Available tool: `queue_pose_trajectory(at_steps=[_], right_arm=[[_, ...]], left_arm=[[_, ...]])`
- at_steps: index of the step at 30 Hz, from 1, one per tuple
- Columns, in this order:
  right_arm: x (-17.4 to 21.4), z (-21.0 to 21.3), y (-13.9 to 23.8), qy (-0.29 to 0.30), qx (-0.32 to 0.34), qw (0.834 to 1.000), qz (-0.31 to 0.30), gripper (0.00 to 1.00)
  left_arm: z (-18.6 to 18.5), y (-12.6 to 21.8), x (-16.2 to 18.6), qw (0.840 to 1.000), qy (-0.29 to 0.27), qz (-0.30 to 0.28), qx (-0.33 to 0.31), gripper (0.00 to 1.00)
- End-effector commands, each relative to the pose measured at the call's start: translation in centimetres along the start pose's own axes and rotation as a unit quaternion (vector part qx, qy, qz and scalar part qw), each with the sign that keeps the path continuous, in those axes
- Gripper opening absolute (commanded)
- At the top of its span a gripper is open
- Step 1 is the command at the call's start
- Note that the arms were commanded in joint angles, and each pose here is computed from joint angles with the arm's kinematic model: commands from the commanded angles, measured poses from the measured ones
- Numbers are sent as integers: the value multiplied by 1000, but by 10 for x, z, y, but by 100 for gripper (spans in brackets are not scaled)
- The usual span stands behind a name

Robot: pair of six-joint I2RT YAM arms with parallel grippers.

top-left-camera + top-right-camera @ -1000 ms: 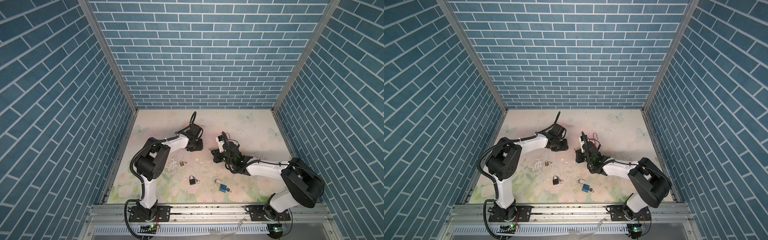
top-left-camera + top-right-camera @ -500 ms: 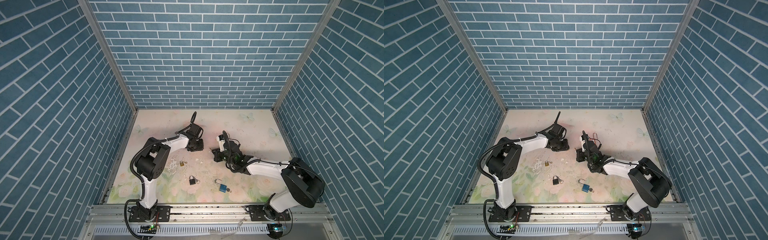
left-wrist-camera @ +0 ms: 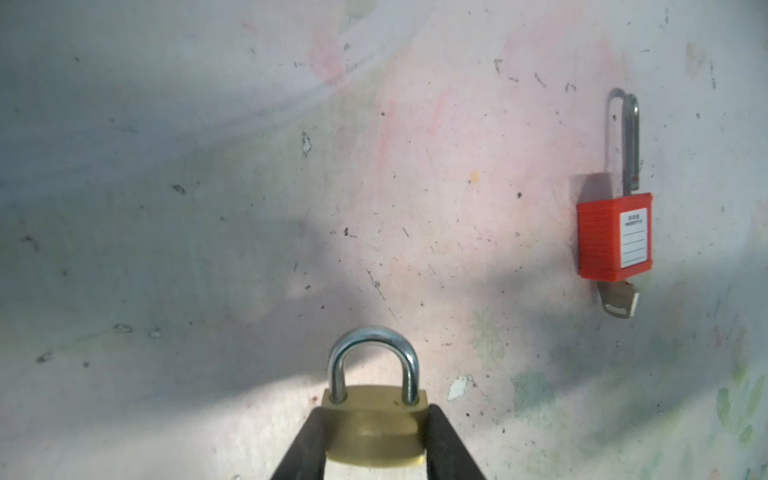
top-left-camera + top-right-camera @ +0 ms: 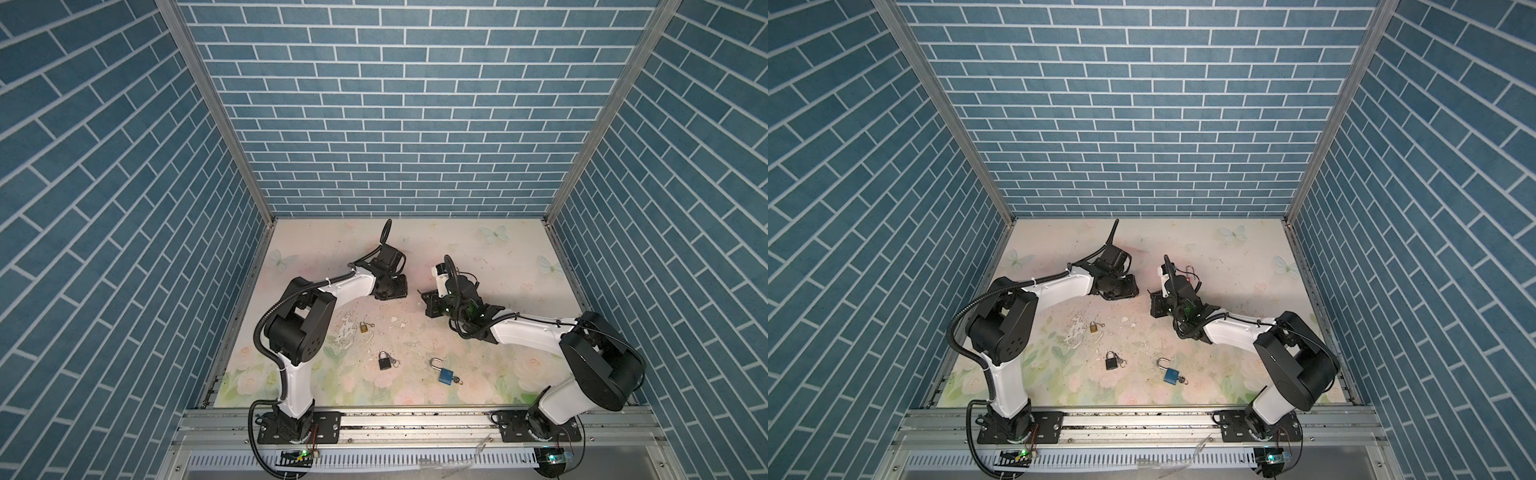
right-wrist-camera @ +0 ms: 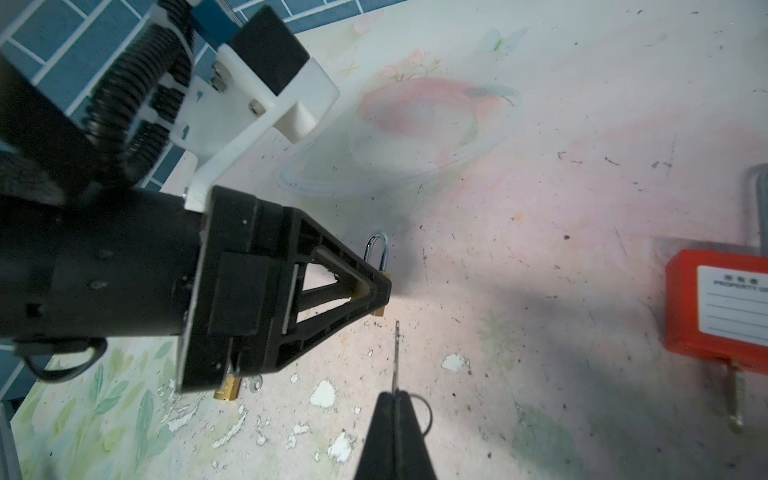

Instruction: Lock with the key

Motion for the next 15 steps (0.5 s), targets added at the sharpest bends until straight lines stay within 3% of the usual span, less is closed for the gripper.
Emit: queue_pose_trajectory(at_steps=[1,9,15], right_arm=[[-6,3,-2,-3,-1,1000,2,0],[-8,4,-1,-5,-1,1000,2,0],[-11,6,-6,-10,-9,1000,15,0]], left_arm=[[-2,9,-2,1000,-8,-16,1,42],[-2,14,1,1000,-15,-18,3,52],[-7,53,-9,995,-29,-99,3,52]])
Point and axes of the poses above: each gripper's point midway between its finger pads, its own y axis back along the fingers, its own z axis along the line the jaws close on, x = y × z, the point moved 9 cm from there along y, back along the fingers, and after that the axes turned 11 degrees about -y, right-handed, at the moved point
